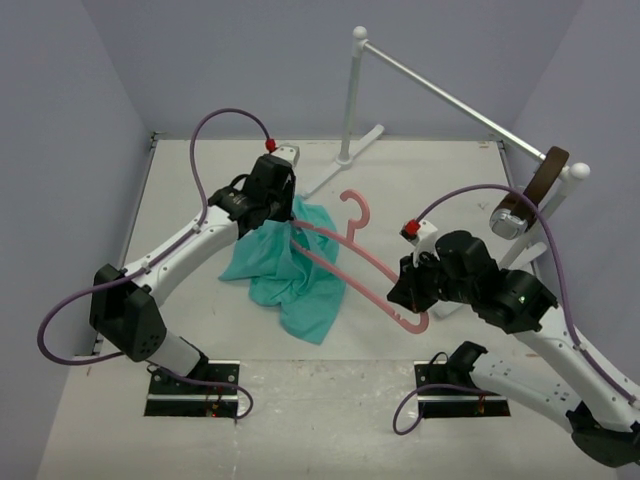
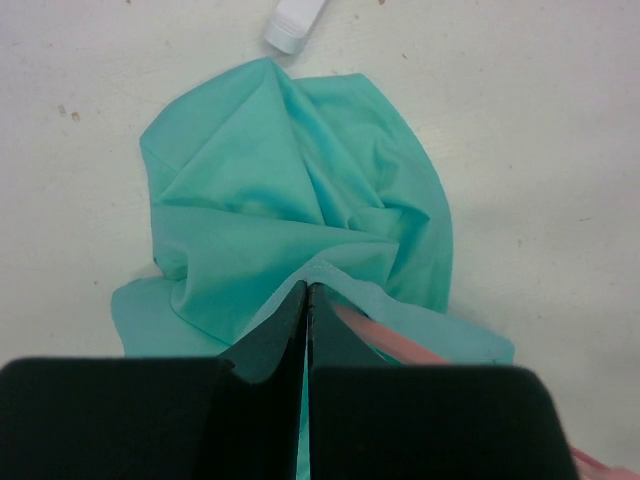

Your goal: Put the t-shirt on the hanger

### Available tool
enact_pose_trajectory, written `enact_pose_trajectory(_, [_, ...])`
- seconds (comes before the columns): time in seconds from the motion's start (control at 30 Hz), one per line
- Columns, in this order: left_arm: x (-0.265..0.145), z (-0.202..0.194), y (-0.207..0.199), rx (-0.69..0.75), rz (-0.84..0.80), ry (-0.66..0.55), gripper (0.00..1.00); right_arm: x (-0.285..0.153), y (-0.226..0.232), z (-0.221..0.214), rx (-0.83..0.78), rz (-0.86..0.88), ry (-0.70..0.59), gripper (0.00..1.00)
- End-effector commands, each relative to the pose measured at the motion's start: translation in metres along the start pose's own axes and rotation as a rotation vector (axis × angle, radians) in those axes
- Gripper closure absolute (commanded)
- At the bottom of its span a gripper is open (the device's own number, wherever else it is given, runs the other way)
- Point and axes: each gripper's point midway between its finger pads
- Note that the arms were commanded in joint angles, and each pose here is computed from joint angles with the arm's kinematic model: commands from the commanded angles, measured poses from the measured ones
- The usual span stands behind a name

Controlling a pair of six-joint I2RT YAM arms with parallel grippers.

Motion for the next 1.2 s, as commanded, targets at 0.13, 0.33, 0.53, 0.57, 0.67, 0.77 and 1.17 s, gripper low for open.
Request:
enact_pose_trajectory(0.13, [-0.061, 0.058, -0.01, 0.093, -0.15, -0.193, 1.0, 0.021, 0.065, 0.029, -0.236, 0.37, -0.09, 1.0])
enact_pose_trajectory(0.33, [-0.097, 0.065, -0.01, 0.192, -0.198, -0.196, 1.0, 0.006, 0.108, 0.037, -0.419, 0.657, -0.229, 1.0])
enact_pose_trajectory(0.53, [-0.142, 0.087, -0.007, 0.17, -0.216, -0.287, 1.0, 0.057, 0.074, 0.095, -0.173, 0.337, -0.332, 1.0])
enact_pose_trajectory(0.57, [-0.149, 0.09, -0.005, 0.156, -0.21, -0.303, 1.0, 0.066, 0.069, 0.097, -0.144, 0.313, -0.336, 1.0])
enact_pose_trajectory(0.67, [-0.168, 0.097, 0.0, 0.122, -0.201, -0.349, 1.0, 0.092, 0.058, 0.098, -0.066, 0.262, -0.312, 1.0])
enact_pose_trajectory(0.77, [-0.182, 0.104, 0.002, 0.107, -0.199, -0.385, 1.0, 0.107, 0.05, 0.1, -0.003, 0.225, -0.331, 1.0])
enact_pose_trajectory(1.17, [-0.193, 0.126, -0.012, 0.179, -0.279, -0.405, 1.0, 0.048, 0.115, 0.131, -0.079, 0.49, -0.579, 1.0])
Point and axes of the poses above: each gripper's point midway between its finger pads, its own x axis out along the fingers, its own y axis along the line the jaws close on, z = x × y, and after that the axes turned 14 degrees about x, right-handed
